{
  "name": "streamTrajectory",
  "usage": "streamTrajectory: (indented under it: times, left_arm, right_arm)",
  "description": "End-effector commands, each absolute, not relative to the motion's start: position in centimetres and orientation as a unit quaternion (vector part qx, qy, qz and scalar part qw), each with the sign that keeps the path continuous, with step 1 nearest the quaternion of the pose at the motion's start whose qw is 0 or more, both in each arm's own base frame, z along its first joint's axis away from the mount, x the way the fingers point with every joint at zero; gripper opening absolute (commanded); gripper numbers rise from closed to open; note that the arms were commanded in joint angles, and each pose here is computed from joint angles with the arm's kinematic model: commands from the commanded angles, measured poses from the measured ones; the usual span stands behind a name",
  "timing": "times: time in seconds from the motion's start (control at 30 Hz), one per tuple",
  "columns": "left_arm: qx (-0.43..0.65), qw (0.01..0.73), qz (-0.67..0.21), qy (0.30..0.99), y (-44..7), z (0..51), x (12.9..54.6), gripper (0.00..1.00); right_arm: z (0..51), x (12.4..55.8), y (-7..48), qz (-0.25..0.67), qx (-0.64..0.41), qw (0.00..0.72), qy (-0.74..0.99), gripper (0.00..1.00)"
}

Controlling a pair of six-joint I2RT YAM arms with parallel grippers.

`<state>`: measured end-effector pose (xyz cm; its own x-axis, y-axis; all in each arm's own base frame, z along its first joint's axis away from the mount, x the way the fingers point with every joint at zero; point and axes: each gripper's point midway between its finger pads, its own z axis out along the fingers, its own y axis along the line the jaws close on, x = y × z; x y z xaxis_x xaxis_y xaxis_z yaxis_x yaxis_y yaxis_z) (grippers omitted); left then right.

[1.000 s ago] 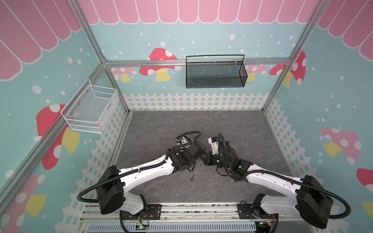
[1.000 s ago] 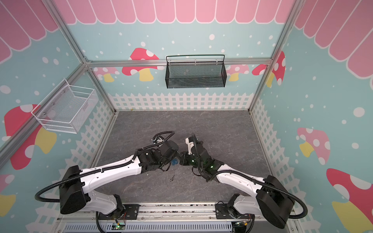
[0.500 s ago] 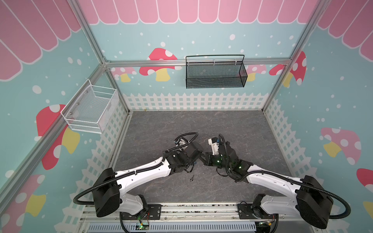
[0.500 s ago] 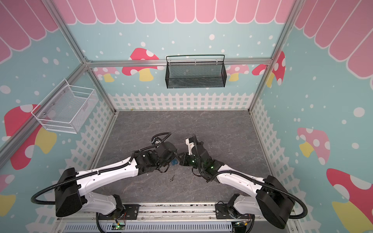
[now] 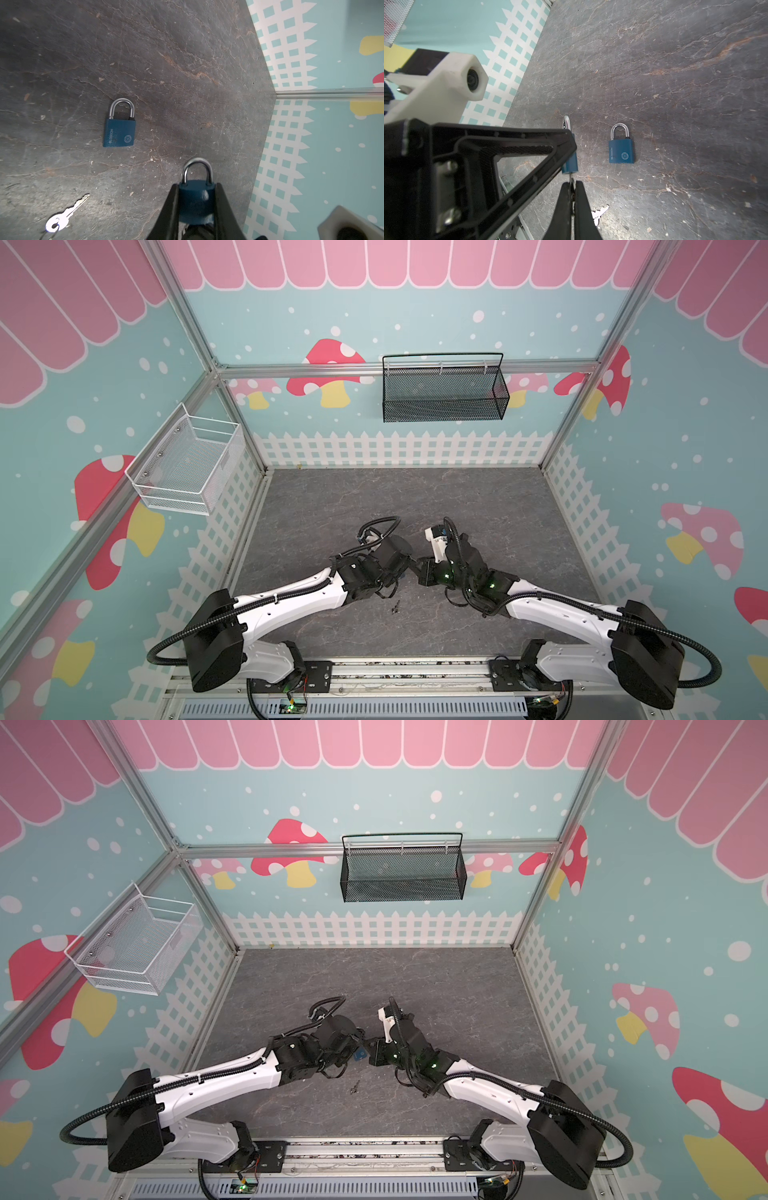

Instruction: Unlock with the key

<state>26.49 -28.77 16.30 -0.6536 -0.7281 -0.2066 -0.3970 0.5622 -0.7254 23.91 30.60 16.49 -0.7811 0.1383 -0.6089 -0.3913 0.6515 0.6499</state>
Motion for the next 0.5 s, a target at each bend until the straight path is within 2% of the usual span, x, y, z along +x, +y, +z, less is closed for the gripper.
streamTrajectory:
  times: [0.0, 0.23, 0.47]
  left_arm:
    - [-0.29, 0.14, -0.401, 0.857, -33.1, 16.8, 22.5, 0.0]
    - [-0.313, 0.156, -0.393, 0.85, -31.3, 15.8, 22.5, 0.0]
    - [-0.323, 0.16, -0.406, 0.84, -31.2, 16.2, 22.9, 0.0]
  right_arm:
    - [28.2, 24.3, 33.6, 0.558, -0.078, 0.398, 0.724, 0.0]
    - [29.8, 23.5, 32.7, 0.637, 0.007, 0.331, 0.696, 0.0]
    - [29.1, 22.4, 32.4, 0.684, 0.056, 0.262, 0.679, 0.0]
